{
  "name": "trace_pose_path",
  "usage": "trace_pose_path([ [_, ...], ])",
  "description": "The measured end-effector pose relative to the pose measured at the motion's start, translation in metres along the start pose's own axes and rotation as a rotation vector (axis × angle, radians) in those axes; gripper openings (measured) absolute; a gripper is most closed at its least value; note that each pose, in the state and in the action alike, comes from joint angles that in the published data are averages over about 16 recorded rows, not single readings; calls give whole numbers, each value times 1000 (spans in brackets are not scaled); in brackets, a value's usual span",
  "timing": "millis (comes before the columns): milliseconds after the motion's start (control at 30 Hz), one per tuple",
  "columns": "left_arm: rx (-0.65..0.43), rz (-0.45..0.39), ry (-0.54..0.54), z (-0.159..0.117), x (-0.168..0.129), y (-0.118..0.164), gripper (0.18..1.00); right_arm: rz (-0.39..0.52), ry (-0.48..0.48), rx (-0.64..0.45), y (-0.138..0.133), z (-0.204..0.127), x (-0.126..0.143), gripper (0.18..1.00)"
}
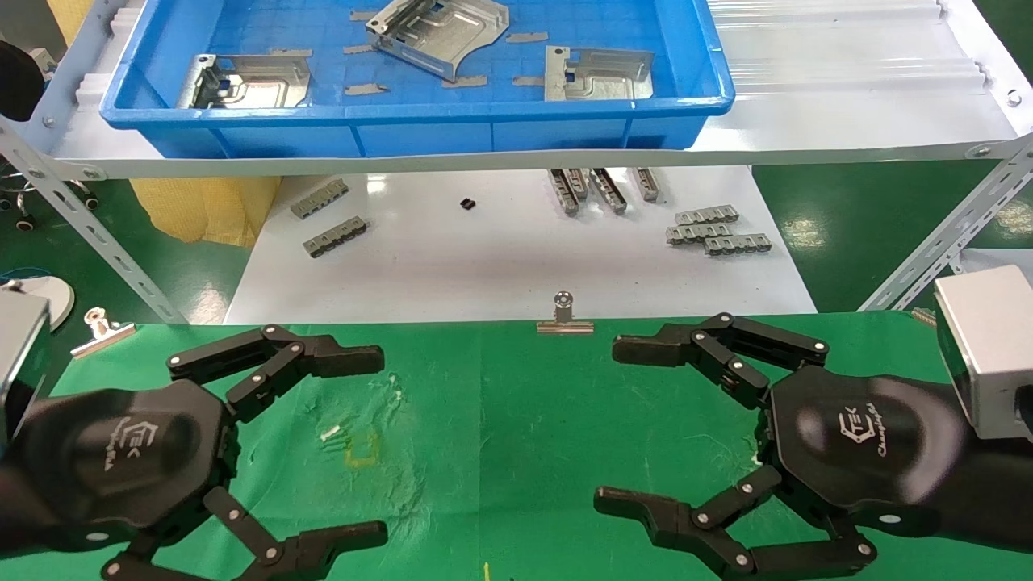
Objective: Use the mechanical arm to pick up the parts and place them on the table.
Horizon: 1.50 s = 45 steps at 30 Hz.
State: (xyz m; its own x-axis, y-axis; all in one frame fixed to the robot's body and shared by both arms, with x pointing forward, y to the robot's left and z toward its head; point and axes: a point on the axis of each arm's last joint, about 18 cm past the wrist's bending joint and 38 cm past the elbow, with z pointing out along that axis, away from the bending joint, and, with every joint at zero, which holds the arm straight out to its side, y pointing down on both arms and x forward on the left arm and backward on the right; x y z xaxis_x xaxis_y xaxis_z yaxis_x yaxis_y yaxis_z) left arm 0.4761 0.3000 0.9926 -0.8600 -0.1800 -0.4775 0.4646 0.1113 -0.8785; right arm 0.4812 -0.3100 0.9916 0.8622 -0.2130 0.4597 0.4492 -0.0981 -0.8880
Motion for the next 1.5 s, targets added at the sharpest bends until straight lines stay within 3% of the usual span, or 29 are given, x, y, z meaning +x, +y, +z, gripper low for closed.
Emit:
trace_pose_path([
  [367, 0, 0, 0, 0, 0, 0, 1001, 0, 0, 0, 0, 0, 0, 783],
  [900, 0, 0, 0, 0, 0, 0, 1001, 0, 0, 0, 0, 0, 0, 406],
  [1100, 0, 0, 0, 0, 0, 0, 1001, 0, 0, 0, 0, 0, 0, 302],
  [1333, -1, 22, -7, 1, -5, -6, 1001, 0, 0, 0, 0, 0, 0, 230],
  [1500, -7, 65, -47, 4, -26, -22, 1001, 0, 0, 0, 0, 0, 0, 202],
])
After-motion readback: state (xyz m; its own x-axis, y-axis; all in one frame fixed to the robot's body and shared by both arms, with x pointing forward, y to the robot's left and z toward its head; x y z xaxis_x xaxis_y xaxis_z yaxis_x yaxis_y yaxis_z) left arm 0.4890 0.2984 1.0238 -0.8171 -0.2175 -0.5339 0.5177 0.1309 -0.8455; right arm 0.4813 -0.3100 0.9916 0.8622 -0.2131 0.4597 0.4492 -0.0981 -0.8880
